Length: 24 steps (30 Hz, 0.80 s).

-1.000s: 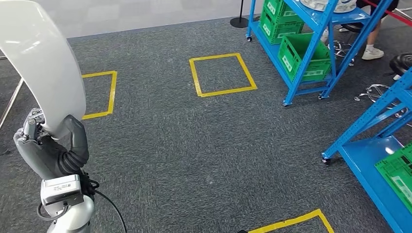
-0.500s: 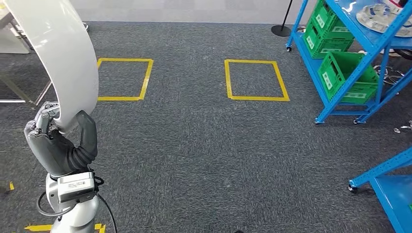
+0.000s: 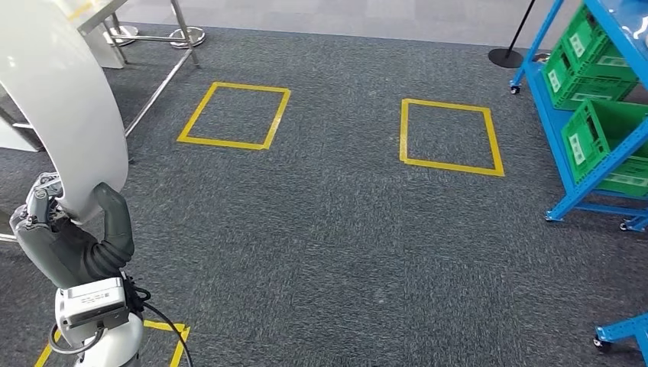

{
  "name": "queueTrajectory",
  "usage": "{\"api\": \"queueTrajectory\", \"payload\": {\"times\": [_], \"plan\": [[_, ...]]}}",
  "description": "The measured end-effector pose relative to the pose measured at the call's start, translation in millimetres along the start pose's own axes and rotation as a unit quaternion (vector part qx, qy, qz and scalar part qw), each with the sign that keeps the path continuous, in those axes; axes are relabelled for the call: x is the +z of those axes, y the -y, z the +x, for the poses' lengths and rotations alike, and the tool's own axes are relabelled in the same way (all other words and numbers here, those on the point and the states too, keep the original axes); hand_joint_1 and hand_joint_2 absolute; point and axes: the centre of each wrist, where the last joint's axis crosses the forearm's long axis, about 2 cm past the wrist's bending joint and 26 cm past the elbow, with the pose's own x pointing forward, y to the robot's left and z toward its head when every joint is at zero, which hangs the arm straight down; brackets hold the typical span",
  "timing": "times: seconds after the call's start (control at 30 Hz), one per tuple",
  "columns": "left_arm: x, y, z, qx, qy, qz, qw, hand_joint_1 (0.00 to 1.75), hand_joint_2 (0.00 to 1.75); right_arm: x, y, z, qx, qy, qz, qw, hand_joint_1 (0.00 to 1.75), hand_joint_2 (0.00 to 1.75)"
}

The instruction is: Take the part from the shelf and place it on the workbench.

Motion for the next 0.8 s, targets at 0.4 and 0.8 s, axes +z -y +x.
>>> {"api": "queueTrajectory", "payload": {"times": [0.4, 0.8], "plan": [[-0.4, -5.8, -2.4, 0.005, -0.016, 0.031, 0.999, 1.75, 1.75, 0.5, 6.9, 5.3, 0.006, 0.012, -0.014, 1.000, 0.00, 0.00], [9.2, -9.8, -12.1, 0.024, -0.046, 0.046, 0.998, 1.75, 1.75, -0.9, 14.5, -0.3, 0.005, 0.004, -0.022, 1.000, 0.00, 0.00]]}}
